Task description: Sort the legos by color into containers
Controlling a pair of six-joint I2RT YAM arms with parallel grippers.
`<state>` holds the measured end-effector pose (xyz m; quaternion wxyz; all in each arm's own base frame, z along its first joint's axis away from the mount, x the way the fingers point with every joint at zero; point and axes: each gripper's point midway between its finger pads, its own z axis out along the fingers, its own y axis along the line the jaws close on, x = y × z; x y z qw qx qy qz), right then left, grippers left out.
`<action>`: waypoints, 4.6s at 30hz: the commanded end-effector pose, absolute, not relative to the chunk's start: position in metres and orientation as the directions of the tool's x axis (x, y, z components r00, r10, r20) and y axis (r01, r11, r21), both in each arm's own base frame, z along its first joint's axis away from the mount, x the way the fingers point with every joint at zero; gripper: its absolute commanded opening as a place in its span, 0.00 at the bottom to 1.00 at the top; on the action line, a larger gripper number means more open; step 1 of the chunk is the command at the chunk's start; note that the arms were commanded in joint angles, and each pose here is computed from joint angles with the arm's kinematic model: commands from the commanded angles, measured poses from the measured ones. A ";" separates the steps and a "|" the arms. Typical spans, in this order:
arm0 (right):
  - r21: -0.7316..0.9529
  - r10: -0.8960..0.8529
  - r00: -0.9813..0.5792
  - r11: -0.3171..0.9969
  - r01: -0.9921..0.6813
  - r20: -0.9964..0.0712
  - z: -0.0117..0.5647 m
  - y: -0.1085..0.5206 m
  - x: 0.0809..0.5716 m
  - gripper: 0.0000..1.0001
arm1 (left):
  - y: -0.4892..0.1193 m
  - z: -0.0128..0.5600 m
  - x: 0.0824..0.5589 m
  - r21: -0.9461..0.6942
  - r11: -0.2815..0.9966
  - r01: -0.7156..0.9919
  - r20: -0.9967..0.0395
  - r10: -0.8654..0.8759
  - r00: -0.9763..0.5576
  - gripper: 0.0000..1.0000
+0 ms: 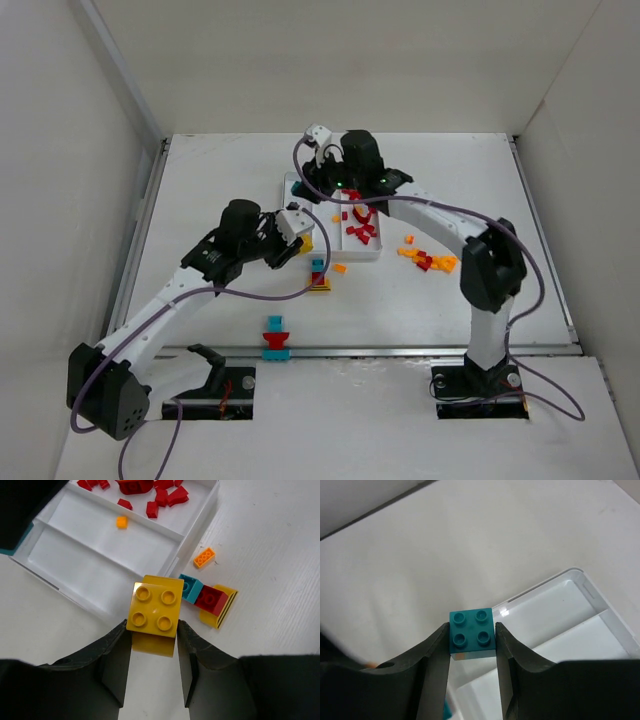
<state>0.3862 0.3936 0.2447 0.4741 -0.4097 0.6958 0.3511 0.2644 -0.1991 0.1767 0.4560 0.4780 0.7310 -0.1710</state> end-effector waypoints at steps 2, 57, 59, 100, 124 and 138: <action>0.184 -0.162 -0.305 0.513 -0.838 -0.939 0.228 0.415 0.435 0.00 | -0.195 0.186 0.264 0.200 0.532 0.823 -0.850 0.512 -0.125 0.00; -0.049 -0.286 0.062 -0.052 -0.997 -0.956 0.253 0.365 0.261 0.49 | -0.250 0.268 0.243 0.247 0.263 0.933 -0.909 0.395 0.130 0.00; -0.003 -0.298 0.016 -0.043 -0.999 -0.954 0.245 0.368 0.264 0.26 | -0.252 0.272 0.245 0.239 0.275 0.931 -0.917 0.378 0.124 0.00; -0.082 -0.249 0.097 -0.067 -0.994 -0.964 0.272 0.353 0.242 0.02 | -0.244 0.257 0.249 0.300 0.277 0.913 -0.883 0.442 0.156 0.52; -0.059 -0.278 0.073 -0.059 -0.997 -0.958 0.269 0.353 0.240 0.81 | -0.249 0.256 0.228 0.249 0.225 0.942 -0.911 0.384 0.149 0.00; -0.116 -0.214 0.123 -0.045 -0.992 -0.969 0.305 0.350 0.235 0.82 | -0.247 0.240 0.228 0.231 0.228 0.946 -0.907 0.403 0.124 0.00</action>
